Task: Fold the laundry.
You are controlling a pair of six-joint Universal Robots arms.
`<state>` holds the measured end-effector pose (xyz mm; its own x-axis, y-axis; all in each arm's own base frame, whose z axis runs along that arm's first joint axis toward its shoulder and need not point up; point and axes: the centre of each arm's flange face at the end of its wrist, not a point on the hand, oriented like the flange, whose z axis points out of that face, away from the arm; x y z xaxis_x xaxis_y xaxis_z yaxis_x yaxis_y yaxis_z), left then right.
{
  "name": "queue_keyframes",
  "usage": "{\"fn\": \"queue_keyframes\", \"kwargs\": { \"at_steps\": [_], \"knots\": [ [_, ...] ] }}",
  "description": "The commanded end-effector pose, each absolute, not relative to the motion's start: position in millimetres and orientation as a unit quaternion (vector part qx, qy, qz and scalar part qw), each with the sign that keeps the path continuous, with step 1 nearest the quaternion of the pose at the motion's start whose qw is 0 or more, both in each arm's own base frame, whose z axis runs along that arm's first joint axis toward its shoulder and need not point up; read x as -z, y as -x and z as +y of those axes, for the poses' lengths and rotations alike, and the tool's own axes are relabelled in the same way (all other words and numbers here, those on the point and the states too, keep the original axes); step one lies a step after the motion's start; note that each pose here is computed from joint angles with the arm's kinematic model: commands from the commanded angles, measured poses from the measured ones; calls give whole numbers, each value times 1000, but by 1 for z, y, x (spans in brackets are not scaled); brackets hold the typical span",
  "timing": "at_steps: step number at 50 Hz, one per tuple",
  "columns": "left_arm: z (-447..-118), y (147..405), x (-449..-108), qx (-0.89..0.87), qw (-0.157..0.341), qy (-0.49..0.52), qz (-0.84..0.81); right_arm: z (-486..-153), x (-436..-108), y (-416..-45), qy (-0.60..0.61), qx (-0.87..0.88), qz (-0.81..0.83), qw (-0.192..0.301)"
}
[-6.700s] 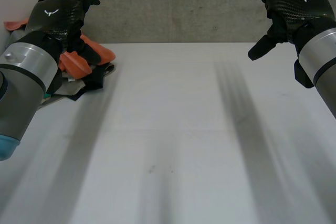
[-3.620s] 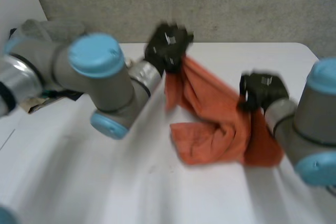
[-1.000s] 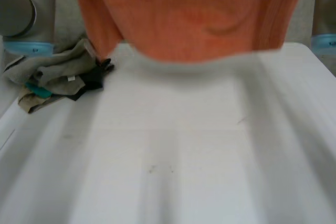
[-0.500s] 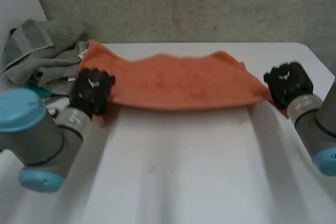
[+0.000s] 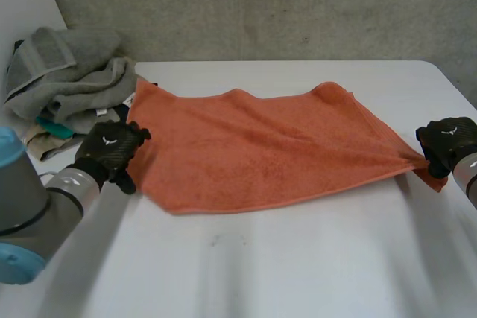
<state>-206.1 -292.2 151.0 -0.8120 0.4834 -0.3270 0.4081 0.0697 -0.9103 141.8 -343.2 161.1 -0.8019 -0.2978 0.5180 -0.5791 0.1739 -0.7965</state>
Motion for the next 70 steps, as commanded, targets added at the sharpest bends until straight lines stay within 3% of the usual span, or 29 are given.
{"fn": "queue_keyframes", "kwargs": {
  "at_steps": [1,14,31,35,37,45,50,57,61,65,70],
  "knots": [
    [-289,202,-144,-575,81,304,-755,-342,-159,-143,-290,-572,-758,121],
    [-288,212,-131,-562,91,323,-756,-340,-157,-143,-292,-569,-760,119],
    [-309,228,-117,-564,86,345,-745,-336,-154,-143,-292,-562,-764,118],
    [-310,227,-141,-587,64,329,-737,-335,-155,-143,-291,-562,-765,119],
    [-305,228,-169,-614,52,316,-721,-334,-163,-143,-295,-566,-760,122],
    [-260,229,-227,-614,72,307,-723,-305,-213,-143,-346,-529,-762,139],
    [-236,222,-245,-586,75,311,-744,-283,-235,-143,-406,-503,-744,169],
    [-244,224,-229,-568,57,338,-748,-281,-240,-149,-427,-507,-726,181],
    [-271,231,-193,-554,34,369,-746,-284,-234,-161,-420,-527,-721,161],
    [-305,241,-159,-550,12,400,-733,-306,-204,-172,-396,-533,-734,140],
    [-322,252,-149,-554,8,407,-726,-308,-197,-186,-397,-541,-728,142]
  ]
}}
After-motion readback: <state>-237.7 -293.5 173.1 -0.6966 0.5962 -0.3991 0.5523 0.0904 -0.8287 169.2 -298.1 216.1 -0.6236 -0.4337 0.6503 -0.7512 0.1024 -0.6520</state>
